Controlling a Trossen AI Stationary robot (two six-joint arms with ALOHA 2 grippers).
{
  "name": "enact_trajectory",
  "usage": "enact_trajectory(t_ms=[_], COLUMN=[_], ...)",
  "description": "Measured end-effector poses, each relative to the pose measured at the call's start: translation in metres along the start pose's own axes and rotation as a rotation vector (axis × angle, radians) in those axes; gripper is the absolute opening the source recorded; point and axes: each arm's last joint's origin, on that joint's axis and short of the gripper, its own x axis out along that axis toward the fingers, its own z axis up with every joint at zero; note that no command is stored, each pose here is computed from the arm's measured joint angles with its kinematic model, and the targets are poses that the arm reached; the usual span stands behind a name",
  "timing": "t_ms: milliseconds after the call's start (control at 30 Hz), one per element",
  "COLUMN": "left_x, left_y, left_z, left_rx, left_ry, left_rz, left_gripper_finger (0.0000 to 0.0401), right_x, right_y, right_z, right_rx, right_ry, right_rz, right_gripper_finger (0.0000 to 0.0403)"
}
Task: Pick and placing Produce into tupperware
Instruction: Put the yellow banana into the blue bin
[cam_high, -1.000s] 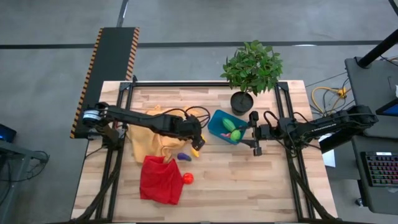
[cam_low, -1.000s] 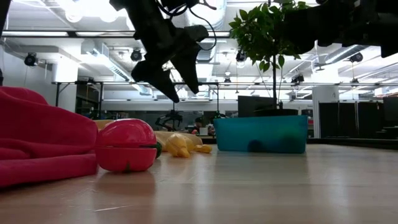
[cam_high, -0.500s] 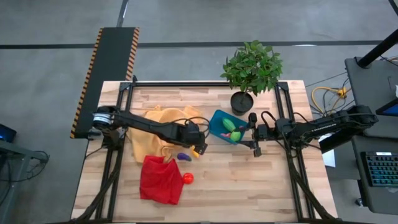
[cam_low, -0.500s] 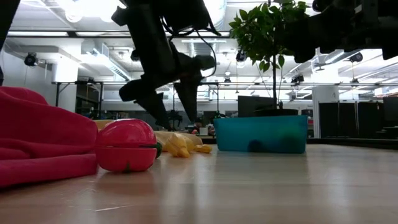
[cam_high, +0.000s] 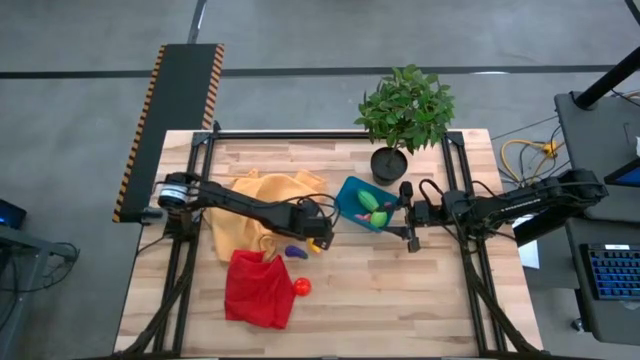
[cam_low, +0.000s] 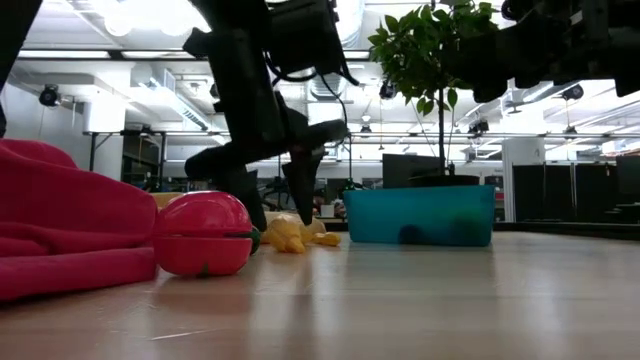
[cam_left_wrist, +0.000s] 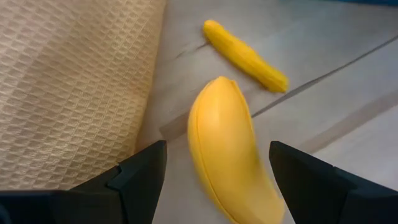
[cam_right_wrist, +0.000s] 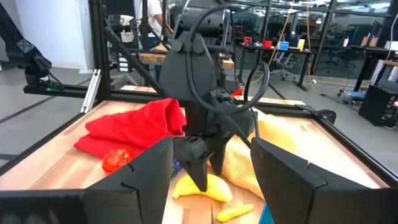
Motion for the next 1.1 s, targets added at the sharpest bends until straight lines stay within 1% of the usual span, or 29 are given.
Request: enact_trajectory(t_ms=[167,633,733,967,1100], left_x=[0.0078,0.0091,0.0091,0.009,0.009], left_y=[0.0002,-0.0005,-0.0005,-0.0007,-0.0007], left_z=[-0.0025,-0.0026,-0.0028,-0.0031,-0.0031], left_rx=[-0.001,-0.003,0.008,0.039,0.058], left_ry=[0.012,0.011,0.019,0.022,0.022], left_rz=[0.017,0.012,0.01,0.008,0.007], left_gripper_finger=[0.027,0.0267,0.0252,0.0194,0.0168], right_x=[0.0,0.0,0.0,0.0,0.0], right_y=[0.0001,0.0002,0.0003,0.0002,0.0003], right_z=[-0.0003,-0.0027,-0.0027,-0.0027,-0.0027], right_rx=[0.0,-0.001,-0.003,-0.002,-0.002], right_ry=[0.004,0.028,0.028,0.028,0.028], right_rz=[0.001,0.002,0.003,0.002,0.003], right_gripper_finger=[0.021,0.021,0.021,0.021,0.021])
